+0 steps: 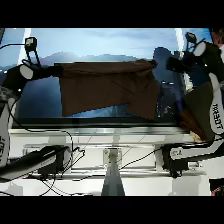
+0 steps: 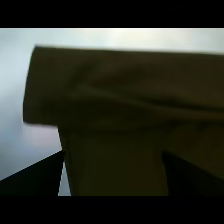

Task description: Fold the clothes and pants, and hang the long-sleeved shirts on hangers.

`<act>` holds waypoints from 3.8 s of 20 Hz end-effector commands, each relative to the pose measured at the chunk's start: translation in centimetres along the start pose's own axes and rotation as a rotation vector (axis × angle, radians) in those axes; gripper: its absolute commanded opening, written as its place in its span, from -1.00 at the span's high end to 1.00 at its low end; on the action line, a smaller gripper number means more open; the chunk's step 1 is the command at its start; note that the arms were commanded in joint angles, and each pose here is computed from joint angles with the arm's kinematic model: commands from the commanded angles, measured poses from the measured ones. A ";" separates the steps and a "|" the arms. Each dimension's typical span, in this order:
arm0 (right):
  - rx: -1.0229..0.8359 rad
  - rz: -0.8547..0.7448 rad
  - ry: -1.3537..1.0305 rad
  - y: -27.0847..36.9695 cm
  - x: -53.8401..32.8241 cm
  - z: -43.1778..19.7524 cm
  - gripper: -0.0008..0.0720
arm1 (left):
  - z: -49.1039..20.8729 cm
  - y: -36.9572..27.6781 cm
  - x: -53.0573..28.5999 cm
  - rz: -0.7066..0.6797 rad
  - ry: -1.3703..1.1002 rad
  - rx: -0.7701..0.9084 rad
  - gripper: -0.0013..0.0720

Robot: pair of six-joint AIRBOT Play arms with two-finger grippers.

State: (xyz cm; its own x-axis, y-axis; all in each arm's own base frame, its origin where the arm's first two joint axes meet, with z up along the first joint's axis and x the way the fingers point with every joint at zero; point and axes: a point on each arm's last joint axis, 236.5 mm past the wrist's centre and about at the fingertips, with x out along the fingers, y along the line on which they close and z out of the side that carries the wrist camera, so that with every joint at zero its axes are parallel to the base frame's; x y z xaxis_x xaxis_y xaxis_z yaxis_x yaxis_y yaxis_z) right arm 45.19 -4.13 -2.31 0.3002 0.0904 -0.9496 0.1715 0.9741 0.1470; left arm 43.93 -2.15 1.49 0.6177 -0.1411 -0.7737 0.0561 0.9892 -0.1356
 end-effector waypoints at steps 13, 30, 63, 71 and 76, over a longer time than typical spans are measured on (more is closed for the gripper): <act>0.258 0.525 0.149 5.2 8.6 -7.9 -0.21 | -4.0 5.7 -3.1 0.159 0.177 0.080 0.29; 0.143 0.497 0.162 5.6 9.0 -8.9 0.93 | -22.4 0.0 -2.4 -0.458 0.726 -0.435 -0.06; -0.592 0.327 -1.409 16.4 -56.0 -10.5 0.93 | 15.2 -5.1 -48.9 0.120 -1.189 0.206 0.93; -0.595 0.314 -1.668 17.2 -64.8 -16.2 0.93 | 10.6 -6.6 -60.2 0.376 -1.465 0.314 0.93; -0.499 0.333 -1.395 15.6 -57.4 -8.4 0.93 | 13.1 -3.7 -46.6 0.217 -1.038 0.244 0.93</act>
State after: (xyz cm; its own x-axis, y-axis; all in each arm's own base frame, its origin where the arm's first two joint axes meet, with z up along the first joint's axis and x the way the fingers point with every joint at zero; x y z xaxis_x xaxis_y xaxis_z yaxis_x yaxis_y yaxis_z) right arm 18.46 8.73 55.05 0.8946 0.3379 0.2924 -0.3016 0.9394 -0.1628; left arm 20.67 0.88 51.47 0.9257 0.0557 0.3741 -0.1300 0.9757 0.1763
